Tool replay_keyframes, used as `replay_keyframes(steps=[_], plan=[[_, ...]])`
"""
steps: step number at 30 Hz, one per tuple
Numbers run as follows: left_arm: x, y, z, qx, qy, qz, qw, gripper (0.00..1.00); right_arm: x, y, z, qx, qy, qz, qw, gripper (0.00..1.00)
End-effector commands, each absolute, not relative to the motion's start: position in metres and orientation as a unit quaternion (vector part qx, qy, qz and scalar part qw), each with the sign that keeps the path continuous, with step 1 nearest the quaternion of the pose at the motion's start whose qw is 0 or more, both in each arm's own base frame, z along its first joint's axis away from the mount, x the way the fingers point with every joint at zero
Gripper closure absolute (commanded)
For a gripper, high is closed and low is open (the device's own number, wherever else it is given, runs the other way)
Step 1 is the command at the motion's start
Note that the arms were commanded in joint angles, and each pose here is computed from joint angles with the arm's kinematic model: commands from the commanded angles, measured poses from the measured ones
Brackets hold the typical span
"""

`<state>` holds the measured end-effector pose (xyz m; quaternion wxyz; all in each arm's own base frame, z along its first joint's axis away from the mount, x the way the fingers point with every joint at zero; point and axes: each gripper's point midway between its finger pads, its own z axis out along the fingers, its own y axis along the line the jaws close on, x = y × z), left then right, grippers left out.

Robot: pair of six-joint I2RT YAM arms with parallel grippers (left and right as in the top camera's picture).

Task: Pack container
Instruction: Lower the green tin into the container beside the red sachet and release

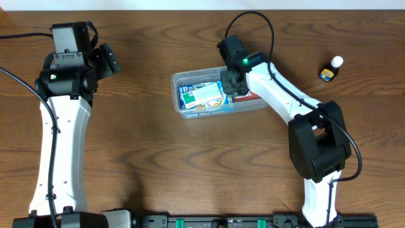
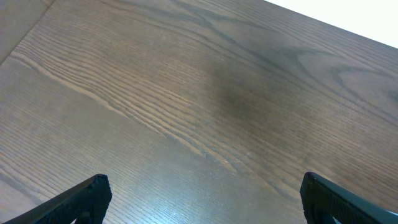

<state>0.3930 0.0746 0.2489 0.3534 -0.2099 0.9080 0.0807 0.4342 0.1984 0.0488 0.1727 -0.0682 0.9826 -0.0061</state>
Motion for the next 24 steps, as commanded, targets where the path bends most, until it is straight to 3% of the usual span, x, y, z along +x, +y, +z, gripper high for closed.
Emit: replay_keyframes(steps=[1, 17, 24], plan=[[0.392, 0.078, 0.250, -0.219, 0.905, 0.086, 0.354, 0.02, 0.427, 0.195, 0.025, -0.063, 0.987, -0.017, 0.146, 0.99], [0.392, 0.078, 0.250, -0.219, 0.905, 0.086, 0.354, 0.02, 0.428, 0.193, 0.030, -0.061, 0.987, -0.017, 0.148, 0.96], [0.392, 0.078, 0.250, -0.219, 0.905, 0.086, 0.354, 0.02, 0.449, 0.188, 0.115, -0.056, 0.975, 0.000, 0.214, 0.91]])
